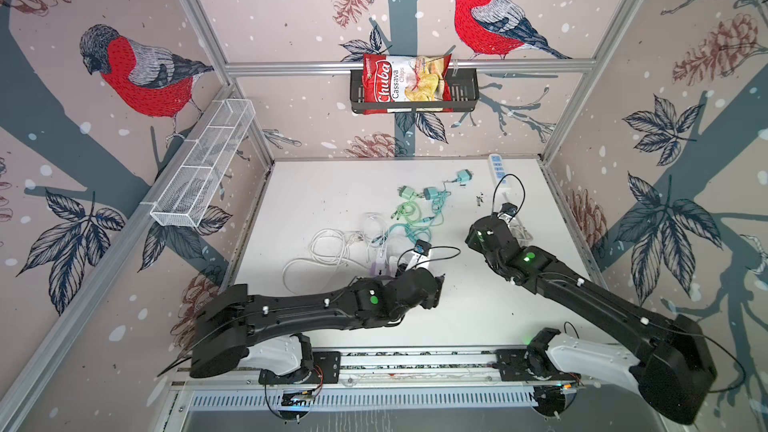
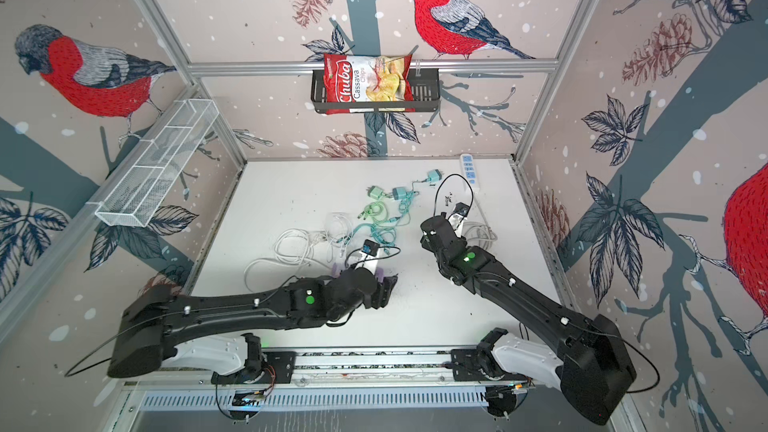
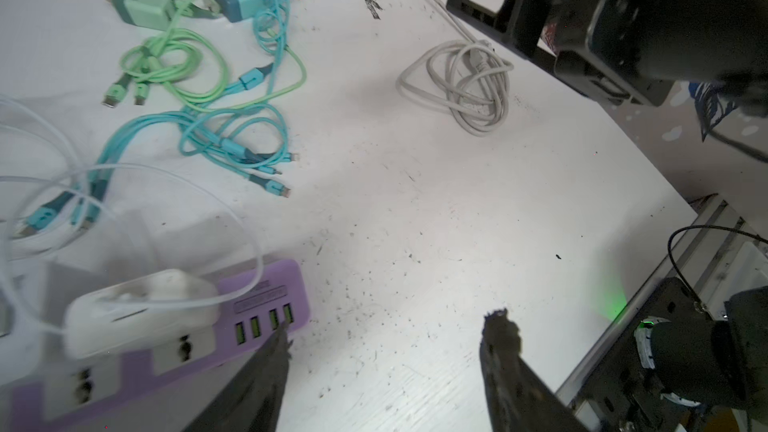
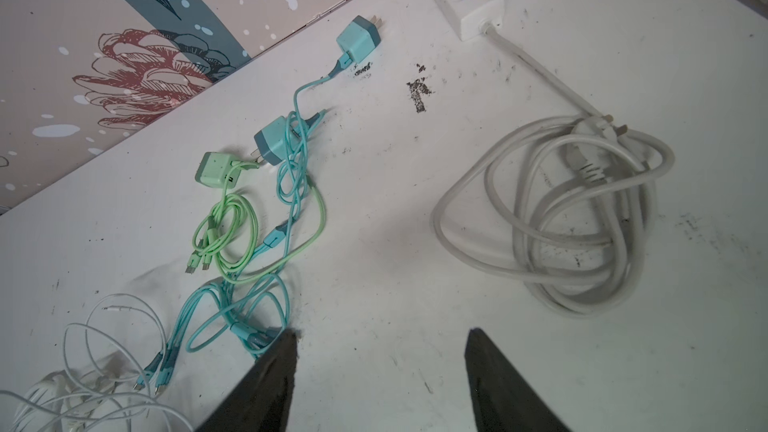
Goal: Insert the plug
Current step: 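Withdraw the right gripper toward the white power strip while the left gripper moves back, then move the right gripper to the power strip while the left moves over cables, then grasp the white power strip with blue sockets with the right gripper, then drag the power strip toward the robot and the left gripper with the right gripper, then release the power strip and move the right gripper over the grey cord plug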
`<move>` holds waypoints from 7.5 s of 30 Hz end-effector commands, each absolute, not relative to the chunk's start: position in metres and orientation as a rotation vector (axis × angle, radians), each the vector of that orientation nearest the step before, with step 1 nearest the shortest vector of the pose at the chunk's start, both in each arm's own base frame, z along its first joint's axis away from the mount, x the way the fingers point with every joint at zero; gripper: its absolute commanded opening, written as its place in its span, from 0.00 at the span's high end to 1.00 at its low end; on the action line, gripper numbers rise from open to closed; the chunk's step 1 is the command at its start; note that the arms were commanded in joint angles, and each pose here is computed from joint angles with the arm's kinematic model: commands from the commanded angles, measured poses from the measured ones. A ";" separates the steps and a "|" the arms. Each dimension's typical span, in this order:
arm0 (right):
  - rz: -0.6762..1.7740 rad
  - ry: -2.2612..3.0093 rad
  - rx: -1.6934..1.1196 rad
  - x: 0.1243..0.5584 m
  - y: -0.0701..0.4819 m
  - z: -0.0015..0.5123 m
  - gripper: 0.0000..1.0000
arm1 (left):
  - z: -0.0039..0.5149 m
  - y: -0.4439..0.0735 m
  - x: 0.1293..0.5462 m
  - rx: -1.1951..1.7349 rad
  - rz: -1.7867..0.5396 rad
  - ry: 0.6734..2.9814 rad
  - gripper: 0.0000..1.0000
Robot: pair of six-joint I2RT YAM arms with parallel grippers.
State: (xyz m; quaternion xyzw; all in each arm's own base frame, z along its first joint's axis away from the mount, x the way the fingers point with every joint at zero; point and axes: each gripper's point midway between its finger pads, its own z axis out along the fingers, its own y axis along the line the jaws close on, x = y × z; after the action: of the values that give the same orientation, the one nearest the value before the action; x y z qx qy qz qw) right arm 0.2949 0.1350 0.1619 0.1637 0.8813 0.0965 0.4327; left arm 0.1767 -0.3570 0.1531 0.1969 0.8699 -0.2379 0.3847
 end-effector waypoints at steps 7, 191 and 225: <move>0.239 2.194 0.420 0.289 0.111 0.158 0.35 | 0.112 -0.416 0.192 0.574 -0.696 2.243 0.28; 0.296 2.385 -1.305 0.160 0.321 0.022 0.49 | 0.100 -0.161 0.282 -0.076 -0.492 2.259 0.19; 0.313 2.590 0.364 0.181 0.130 0.049 0.26 | 0.082 -0.205 0.293 0.085 -0.506 2.315 0.19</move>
State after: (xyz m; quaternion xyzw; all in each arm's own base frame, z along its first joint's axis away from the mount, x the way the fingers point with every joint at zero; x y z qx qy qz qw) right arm 0.1866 0.1358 0.0605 0.0913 0.9527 0.1147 0.2663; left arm 0.2859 -0.2047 0.0770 0.0231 0.9069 -0.2117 0.3636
